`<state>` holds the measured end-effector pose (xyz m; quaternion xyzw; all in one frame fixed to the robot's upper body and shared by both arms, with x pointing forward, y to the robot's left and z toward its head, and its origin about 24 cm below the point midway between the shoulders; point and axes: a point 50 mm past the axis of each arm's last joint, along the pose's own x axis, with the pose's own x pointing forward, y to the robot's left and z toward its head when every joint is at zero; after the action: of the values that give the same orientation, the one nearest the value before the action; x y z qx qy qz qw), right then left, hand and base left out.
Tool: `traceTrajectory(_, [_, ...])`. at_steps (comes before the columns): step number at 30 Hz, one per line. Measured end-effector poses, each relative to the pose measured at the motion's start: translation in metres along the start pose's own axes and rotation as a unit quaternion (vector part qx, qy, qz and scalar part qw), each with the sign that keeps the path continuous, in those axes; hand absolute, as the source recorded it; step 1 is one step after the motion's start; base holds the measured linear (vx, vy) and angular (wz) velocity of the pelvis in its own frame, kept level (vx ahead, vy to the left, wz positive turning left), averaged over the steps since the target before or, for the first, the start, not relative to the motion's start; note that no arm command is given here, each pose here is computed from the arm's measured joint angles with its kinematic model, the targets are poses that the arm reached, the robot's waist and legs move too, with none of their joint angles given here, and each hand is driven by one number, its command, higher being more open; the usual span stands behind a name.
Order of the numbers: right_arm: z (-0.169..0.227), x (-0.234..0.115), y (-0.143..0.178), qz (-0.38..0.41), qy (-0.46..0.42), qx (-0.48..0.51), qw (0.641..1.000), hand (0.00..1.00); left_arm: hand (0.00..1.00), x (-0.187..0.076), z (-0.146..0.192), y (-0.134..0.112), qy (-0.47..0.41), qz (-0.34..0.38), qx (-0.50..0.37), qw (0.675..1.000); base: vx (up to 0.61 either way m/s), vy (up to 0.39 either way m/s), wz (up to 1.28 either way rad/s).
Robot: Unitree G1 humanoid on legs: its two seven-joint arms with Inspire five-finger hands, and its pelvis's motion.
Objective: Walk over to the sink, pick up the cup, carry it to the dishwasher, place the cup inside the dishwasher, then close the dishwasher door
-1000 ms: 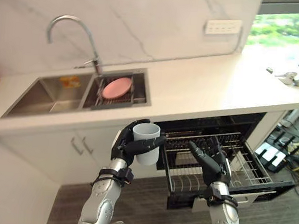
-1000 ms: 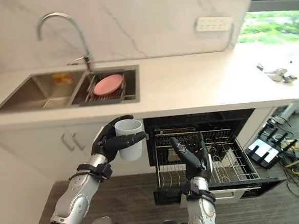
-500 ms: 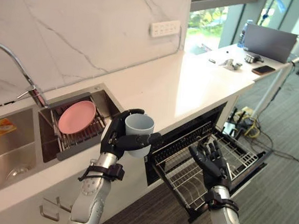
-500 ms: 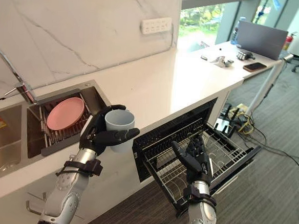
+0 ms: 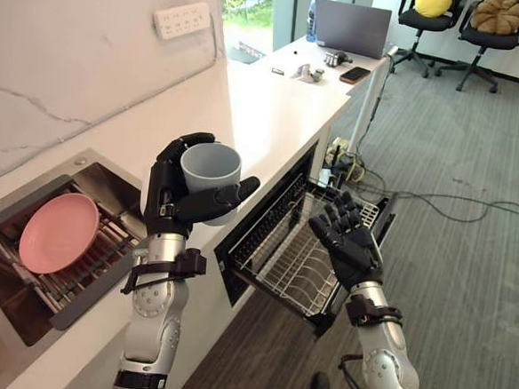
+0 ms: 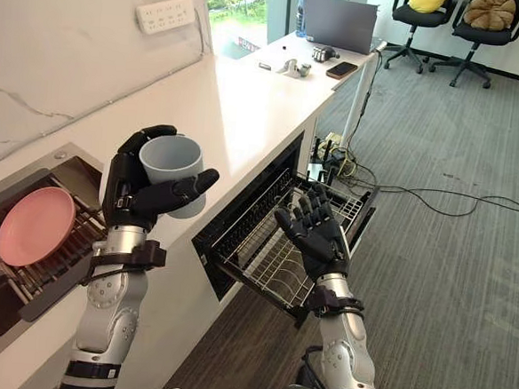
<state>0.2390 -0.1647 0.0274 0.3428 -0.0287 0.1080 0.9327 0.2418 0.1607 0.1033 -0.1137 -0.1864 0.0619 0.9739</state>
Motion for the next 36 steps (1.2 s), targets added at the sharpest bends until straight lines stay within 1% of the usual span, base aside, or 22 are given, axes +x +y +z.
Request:
traceTrajectory(1, [0.001, 0.001, 0.002, 0.010, 0.000, 0.001, 1.000, 1.00, 0.00, 0.000, -0.003, 0.001, 0.006, 0.003, 0.001, 1.000, 0.04, -0.103, -0.08])
traceTrajectory(3, [0.007, 0.001, 0.005, 0.045, -0.006, 0.024, 0.999, 1.00, 0.00, -0.003, -0.016, 0.003, 0.031, 0.010, 0.031, 0.999, 0.02, -0.054, -0.01])
traceTrajectory(5, [0.011, 0.001, 0.007, 0.072, -0.011, 0.046, 0.996, 1.00, 0.00, -0.005, -0.022, 0.004, 0.040, 0.009, 0.058, 0.998, -0.01, -0.016, 0.07])
traceTrajectory(8, [0.015, 0.002, 0.015, 0.109, -0.016, 0.066, 0.992, 1.00, 0.00, -0.005, -0.019, 0.003, 0.021, 0.005, 0.094, 0.995, -0.03, -0.009, 0.07])
traceTrajectory(12, [0.013, 0.003, 0.021, 0.130, -0.003, 0.076, 0.989, 1.00, 0.00, -0.004, -0.017, 0.002, 0.005, -0.010, 0.145, 0.989, -0.02, -0.013, 0.10])
traceTrajectory(14, [0.012, 0.003, 0.021, 0.132, 0.005, 0.077, 0.988, 1.00, 0.00, -0.005, -0.017, -0.002, 0.000, -0.032, 0.178, 0.983, -0.02, -0.014, 0.14])
traceTrajectory(17, [0.011, 0.004, 0.022, 0.131, 0.023, 0.070, 0.989, 1.00, 0.00, -0.007, -0.019, -0.009, -0.002, -0.059, 0.201, 0.978, 0.00, -0.018, 0.13])
traceTrajectory(22, [0.000, 0.009, 0.030, 0.124, 0.066, 0.022, 0.990, 1.00, 0.00, -0.009, -0.021, -0.017, -0.002, -0.086, 0.211, 0.974, -0.01, -0.015, 0.11])
traceTrajectory(27, [-0.009, 0.016, 0.050, 0.143, 0.093, -0.025, 0.985, 1.00, 0.00, -0.012, -0.024, -0.025, 0.003, -0.111, 0.215, 0.970, -0.05, -0.013, 0.06])
traceTrajectory(32, [-0.018, 0.021, 0.065, 0.160, 0.116, -0.052, 0.979, 1.00, 0.00, -0.014, -0.027, -0.030, 0.010, -0.131, 0.217, 0.967, -0.03, -0.009, 0.03])
traceTrajectory(36, [-0.023, 0.024, 0.070, 0.144, 0.124, -0.079, 0.979, 1.00, 0.00, -0.014, -0.026, -0.031, 0.008, -0.135, 0.219, 0.966, 0.00, 0.000, 0.00])
